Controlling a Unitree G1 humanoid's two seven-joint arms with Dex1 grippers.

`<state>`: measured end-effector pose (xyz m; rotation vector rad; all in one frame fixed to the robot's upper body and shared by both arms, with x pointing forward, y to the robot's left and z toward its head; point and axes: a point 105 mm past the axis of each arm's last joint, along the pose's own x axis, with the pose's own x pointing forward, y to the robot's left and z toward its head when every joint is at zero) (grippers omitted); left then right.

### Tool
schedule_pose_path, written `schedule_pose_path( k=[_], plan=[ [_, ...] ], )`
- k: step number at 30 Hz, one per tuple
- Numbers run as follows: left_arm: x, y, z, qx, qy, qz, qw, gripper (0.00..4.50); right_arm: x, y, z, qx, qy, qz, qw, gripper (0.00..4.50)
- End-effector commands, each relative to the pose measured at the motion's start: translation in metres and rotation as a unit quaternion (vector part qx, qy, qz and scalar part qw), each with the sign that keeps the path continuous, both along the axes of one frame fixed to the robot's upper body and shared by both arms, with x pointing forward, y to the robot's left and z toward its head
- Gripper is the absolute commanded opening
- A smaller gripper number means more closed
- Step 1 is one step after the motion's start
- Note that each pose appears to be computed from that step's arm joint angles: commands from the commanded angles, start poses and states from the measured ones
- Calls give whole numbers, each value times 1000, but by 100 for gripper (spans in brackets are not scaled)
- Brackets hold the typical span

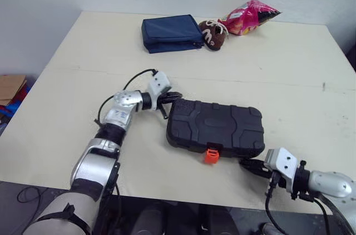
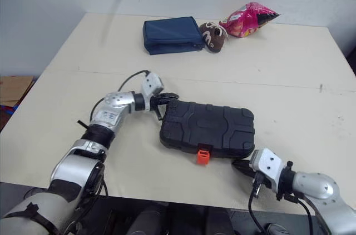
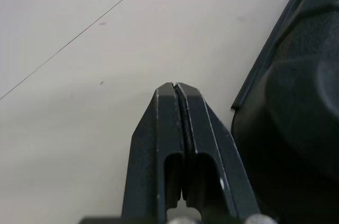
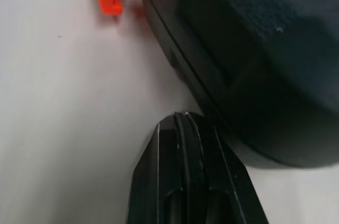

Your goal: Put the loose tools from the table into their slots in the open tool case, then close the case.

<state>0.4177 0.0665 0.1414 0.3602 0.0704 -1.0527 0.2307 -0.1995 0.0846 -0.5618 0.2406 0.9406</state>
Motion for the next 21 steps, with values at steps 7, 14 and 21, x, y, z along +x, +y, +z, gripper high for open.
schedule_pose_path(
  k=[7,14,21],
  plan=[
    [-24,5,-3,9,-7,-104,994,0,53,-33,16,-63,-86,-42,993,3],
    [-61,15,-3,0,-24,-164,986,0,96,-39,33,-60,-147,-81,984,3],
    [-95,26,4,-54,-21,-111,992,0,95,-60,37,-20,-170,-162,972,3]
  ],
)
